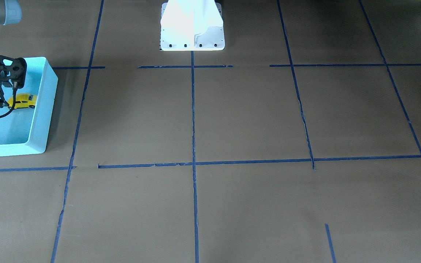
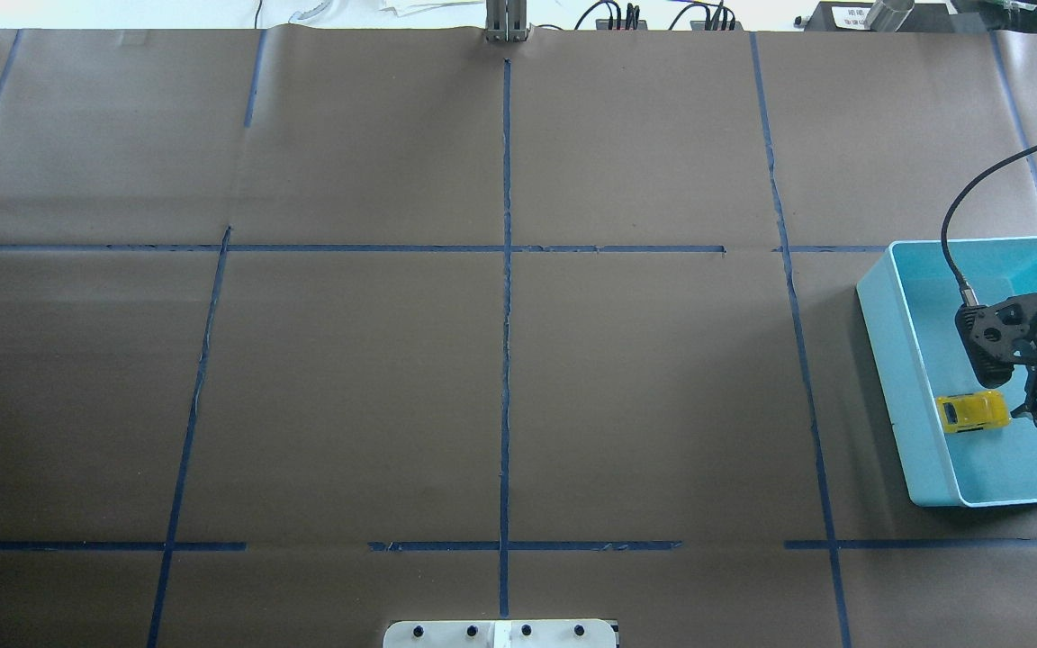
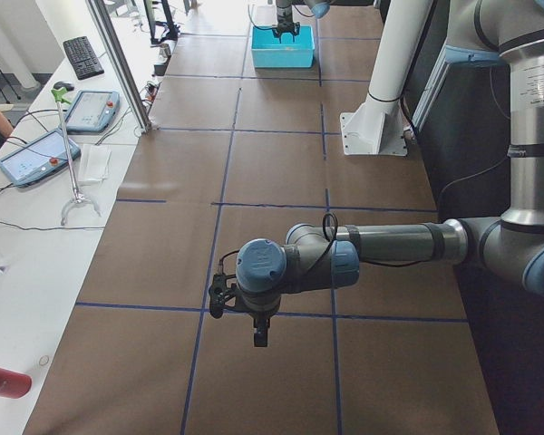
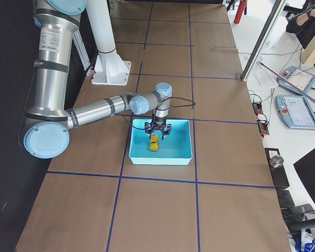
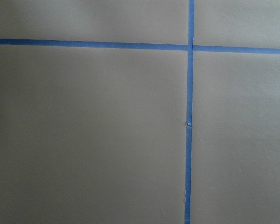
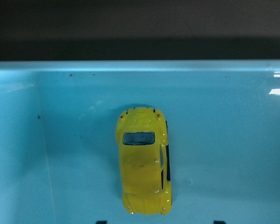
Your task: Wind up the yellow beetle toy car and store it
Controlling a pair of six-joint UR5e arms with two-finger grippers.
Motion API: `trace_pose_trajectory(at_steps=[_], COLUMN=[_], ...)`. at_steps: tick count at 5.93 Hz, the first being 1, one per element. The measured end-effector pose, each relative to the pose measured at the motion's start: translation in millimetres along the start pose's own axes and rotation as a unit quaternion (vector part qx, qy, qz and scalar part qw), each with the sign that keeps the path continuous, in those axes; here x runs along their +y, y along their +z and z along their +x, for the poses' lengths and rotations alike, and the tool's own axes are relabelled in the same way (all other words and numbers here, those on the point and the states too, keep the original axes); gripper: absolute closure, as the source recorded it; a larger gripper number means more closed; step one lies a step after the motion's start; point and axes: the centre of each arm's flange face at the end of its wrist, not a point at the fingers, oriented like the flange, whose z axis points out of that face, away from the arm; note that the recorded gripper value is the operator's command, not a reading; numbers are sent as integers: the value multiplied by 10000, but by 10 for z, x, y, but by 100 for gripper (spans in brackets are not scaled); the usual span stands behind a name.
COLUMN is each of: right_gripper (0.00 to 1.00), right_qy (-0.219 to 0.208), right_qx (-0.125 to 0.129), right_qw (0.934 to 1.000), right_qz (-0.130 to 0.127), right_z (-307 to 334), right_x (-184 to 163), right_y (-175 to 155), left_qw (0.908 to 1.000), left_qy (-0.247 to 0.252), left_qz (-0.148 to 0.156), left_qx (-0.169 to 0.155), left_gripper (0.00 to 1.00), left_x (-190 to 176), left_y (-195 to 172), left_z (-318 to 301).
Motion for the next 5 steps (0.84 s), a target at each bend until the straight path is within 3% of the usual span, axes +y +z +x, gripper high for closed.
trace_pose_trajectory(at_steps=[2, 3, 5], right_gripper=[0, 0, 0], right_qy=[20, 214, 1166], right_qx=[7, 94, 245], right_qw=[9999, 9993, 9918], right_qz=[154, 279, 456], right_z=[48, 232, 641], right_x=[-40, -20, 507], right_y=[-87, -295, -869], left_qw=[9995, 9991, 9989], left_qy=[201, 265, 291], left_qz=[-247, -331, -361], left_qx=[10, 26, 33], left_gripper=[0, 0, 0], left_x=[-86, -105, -114], left_y=[208, 281, 309], left_z=[162, 218, 241])
